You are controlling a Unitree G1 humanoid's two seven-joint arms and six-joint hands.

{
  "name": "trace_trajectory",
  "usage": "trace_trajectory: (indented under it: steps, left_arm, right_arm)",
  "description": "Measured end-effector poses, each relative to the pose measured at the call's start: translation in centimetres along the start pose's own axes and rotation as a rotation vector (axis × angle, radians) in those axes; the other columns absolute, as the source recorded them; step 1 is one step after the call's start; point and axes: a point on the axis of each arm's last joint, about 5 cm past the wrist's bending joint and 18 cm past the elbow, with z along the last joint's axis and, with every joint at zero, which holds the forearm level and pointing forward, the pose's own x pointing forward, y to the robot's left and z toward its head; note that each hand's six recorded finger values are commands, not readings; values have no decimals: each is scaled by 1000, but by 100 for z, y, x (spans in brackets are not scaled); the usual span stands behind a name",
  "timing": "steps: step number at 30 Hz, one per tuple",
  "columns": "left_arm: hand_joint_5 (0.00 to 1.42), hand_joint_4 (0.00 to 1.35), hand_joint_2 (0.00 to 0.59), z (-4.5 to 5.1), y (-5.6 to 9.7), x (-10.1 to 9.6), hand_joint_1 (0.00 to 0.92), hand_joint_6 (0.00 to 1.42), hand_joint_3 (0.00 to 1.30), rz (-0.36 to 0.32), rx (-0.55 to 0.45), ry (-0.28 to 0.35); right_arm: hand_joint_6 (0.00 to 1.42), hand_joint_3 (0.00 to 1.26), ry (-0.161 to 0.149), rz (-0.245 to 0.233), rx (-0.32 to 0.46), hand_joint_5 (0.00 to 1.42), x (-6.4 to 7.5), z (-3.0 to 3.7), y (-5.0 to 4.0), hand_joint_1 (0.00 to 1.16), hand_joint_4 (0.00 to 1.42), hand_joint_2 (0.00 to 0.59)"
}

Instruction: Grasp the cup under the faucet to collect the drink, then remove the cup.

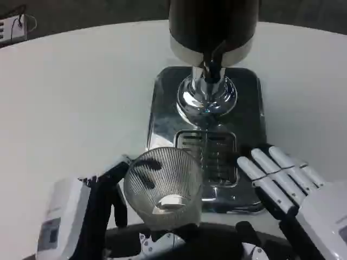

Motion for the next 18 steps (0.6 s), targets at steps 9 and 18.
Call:
trace_trajectory:
  steps: [9, 18]
  left_arm:
    - [1176, 1075, 0, 3, -3, -4, 814, 1424, 1028, 2, -3, 3]
    - [1176, 1075, 0, 5, -5, -4, 814, 1424, 1028, 3, -5, 4]
  right_arm:
    - [162, 107, 15, 13, 1, 62, -42, 0, -3, 290, 64, 552]
    - [162, 107, 18, 17, 2, 62, -51, -1, -5, 293, 64, 552]
